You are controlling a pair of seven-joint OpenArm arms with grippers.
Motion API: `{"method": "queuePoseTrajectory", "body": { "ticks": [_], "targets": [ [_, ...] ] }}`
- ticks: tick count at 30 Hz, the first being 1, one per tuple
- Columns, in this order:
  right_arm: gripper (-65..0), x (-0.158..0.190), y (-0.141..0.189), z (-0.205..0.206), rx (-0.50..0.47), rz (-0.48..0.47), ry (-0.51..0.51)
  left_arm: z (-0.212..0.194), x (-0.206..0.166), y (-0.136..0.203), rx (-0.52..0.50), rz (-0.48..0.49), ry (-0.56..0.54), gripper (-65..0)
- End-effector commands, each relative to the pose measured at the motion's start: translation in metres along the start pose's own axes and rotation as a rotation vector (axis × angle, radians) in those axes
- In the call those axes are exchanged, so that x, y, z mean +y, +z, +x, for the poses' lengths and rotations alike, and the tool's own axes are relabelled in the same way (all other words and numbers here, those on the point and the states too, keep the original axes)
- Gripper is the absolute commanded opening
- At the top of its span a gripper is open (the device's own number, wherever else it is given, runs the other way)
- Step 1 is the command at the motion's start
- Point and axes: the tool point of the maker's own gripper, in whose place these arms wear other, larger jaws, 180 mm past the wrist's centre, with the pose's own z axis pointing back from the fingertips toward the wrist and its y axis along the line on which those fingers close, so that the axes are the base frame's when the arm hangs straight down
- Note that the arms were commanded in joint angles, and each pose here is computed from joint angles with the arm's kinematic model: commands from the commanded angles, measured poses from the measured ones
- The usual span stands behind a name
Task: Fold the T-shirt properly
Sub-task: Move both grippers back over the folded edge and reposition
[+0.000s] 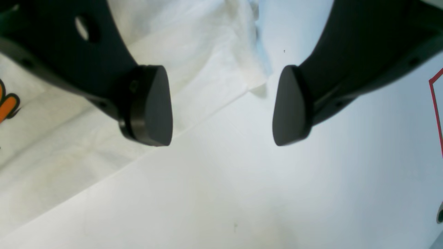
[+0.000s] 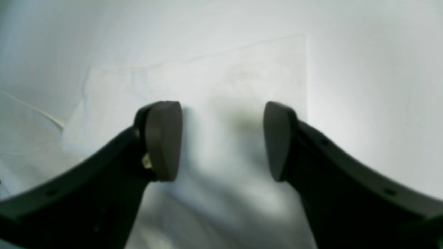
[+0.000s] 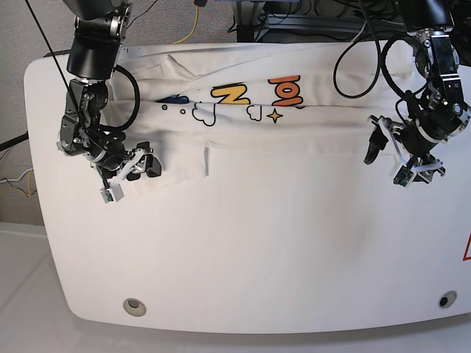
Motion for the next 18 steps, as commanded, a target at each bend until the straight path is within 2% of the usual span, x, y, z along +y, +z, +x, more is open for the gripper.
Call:
{"method": "queuePoseTrajectory", "body": {
  "ticks": [1, 18],
  "targets": [
    [-28.7, 0.004, 0.001, -0.01, 0.025, 0.006, -0.001, -0.005, -0.013, -0.008, 0.007, -0.03, 0.039, -22.8],
    [-28.7, 0.002, 0.004, 0.0, 0.009, -0.002, 0.017, -0.004, -0.02, -0.011, -0.003, -0.041, 0.06, -22.8]
  ]
}}
